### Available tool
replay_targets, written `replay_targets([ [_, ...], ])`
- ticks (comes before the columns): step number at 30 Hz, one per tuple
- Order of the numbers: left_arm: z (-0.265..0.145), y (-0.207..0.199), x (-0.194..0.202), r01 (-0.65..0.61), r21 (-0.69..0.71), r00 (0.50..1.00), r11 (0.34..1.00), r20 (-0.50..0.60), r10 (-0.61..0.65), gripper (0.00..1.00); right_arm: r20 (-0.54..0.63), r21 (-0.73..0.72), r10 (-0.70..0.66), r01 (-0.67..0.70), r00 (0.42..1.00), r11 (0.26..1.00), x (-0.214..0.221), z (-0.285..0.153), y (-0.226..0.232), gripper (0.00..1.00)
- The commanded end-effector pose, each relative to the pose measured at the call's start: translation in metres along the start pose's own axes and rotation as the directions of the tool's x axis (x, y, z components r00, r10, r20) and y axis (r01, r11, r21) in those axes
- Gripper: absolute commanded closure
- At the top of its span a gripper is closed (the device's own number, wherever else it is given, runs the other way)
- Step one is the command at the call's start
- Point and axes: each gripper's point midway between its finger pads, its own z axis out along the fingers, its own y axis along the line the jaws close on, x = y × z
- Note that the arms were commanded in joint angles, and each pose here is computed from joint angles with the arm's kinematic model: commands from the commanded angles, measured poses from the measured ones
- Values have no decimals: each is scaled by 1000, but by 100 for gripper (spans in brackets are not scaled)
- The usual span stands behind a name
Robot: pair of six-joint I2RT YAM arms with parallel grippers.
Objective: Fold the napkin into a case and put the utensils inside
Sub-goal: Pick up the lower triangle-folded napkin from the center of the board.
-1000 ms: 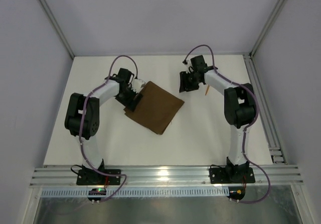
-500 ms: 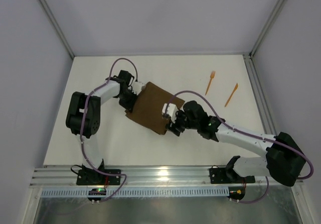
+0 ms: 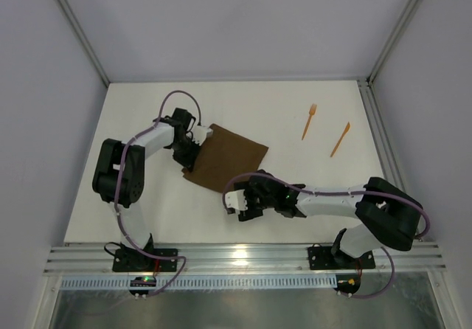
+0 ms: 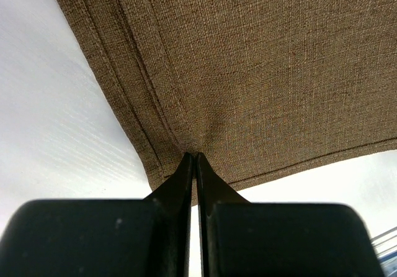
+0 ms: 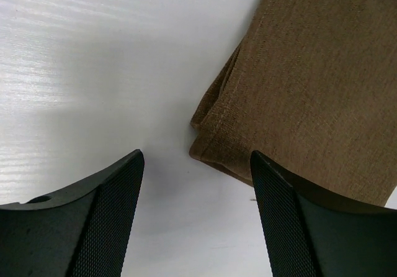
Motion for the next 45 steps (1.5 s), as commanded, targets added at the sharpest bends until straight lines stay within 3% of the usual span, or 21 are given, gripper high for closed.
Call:
replay_targets([
  [1, -10, -8, -1, -8, 24, 1000, 1000, 19, 8, 100, 19, 106, -88, 86, 996, 991, -20, 6, -30, 26],
  [5, -11, -10, -1, -7, 30, 1000, 1000, 23, 6, 100, -34, 65, -103, 105, 994, 992, -12, 18, -21, 26],
  [12, -15, -12, 1, -14, 35, 1000, 999, 28, 13, 100, -144, 31, -53, 58, 988, 998, 11, 25, -11, 42],
  [17, -19, -16, 7, -24, 45, 999, 999, 24, 23, 100, -193, 62, 8, 5, 981, 998, 18, 22, -14, 70],
  [28, -28, -24, 18, -72, 59, 997, 996, 32, 70, 98, -186, 58, 143, -134, 972, 989, 9, 8, -8, 96],
  [29, -30, -26, 19, -78, 69, 996, 995, 36, 76, 95, -177, 60, 157, -149, 972, 987, 6, 7, -9, 97],
  [32, -37, -36, 20, -136, 107, 989, 985, 66, 130, 75, -159, 20, 210, -210, 965, 978, -2, 6, -2, 97],
  [33, -40, -38, 19, -171, 113, 983, 979, 82, 162, 62, -155, 14, 223, -224, 962, 974, -4, 4, -1, 97],
  [36, -55, -48, 17, -249, 119, 960, 961, 158, 230, 48, -129, -3, 292, -295, 948, 956, -11, 2, -2, 97],
  [42, -102, -62, 3, -405, 21, 865, 914, 333, 376, 39, -51, -75, 455, -458, 889, 886, -21, -4, -8, 97],
  [45, -133, -56, 11, -456, -86, 834, 886, 306, 459, 36, -21, -112, 536, -535, 844, 838, -19, -8, -11, 97],
])
